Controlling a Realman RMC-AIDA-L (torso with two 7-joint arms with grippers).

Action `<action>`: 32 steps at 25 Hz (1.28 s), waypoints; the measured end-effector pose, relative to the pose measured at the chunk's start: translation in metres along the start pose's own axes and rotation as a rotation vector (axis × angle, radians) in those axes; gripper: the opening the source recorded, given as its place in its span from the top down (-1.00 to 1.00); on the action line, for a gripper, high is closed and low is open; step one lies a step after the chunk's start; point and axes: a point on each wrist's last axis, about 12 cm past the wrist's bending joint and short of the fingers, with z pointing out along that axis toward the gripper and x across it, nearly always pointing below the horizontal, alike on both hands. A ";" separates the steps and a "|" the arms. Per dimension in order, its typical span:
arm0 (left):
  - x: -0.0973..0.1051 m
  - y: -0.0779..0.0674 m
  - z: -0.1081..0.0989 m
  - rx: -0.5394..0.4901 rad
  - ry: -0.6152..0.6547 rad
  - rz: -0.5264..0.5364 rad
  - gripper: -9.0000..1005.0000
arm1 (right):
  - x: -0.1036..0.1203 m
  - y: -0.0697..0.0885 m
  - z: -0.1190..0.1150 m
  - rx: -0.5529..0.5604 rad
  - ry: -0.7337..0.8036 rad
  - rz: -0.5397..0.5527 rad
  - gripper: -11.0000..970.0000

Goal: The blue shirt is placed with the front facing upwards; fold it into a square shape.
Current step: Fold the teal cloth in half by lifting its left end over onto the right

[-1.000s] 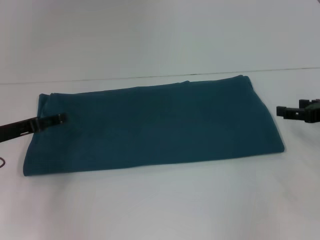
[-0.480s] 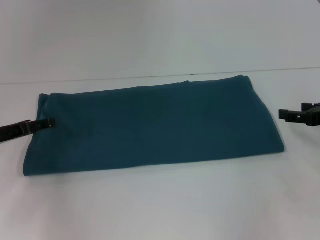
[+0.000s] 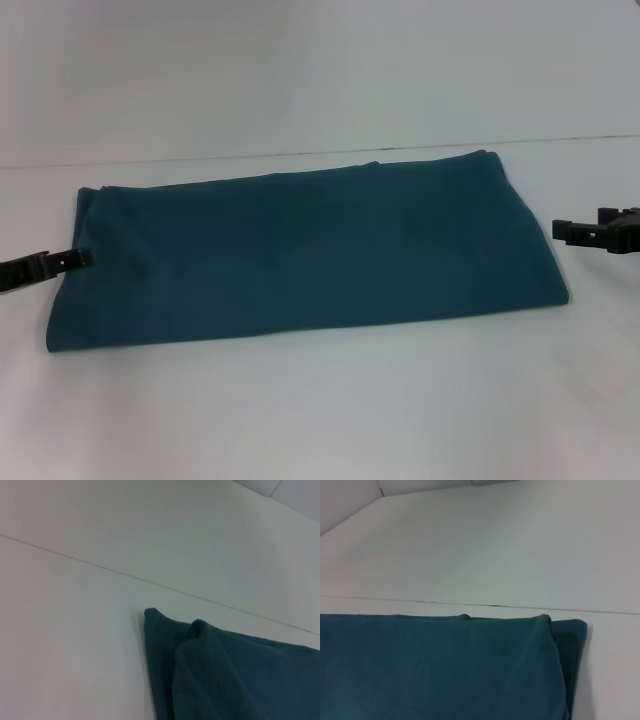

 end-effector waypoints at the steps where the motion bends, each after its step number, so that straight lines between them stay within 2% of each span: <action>1: 0.000 0.000 0.001 0.001 0.001 -0.003 -0.71 | 0.000 0.000 0.000 0.000 0.000 0.000 -0.86; 13: 0.004 -0.001 0.006 -0.013 0.000 -0.031 -0.71 | -0.002 0.000 0.003 0.011 -0.004 -0.012 -0.86; 32: 0.006 -0.004 0.022 -0.081 -0.015 -0.009 -0.71 | -0.003 0.001 0.004 0.010 -0.005 -0.008 -0.85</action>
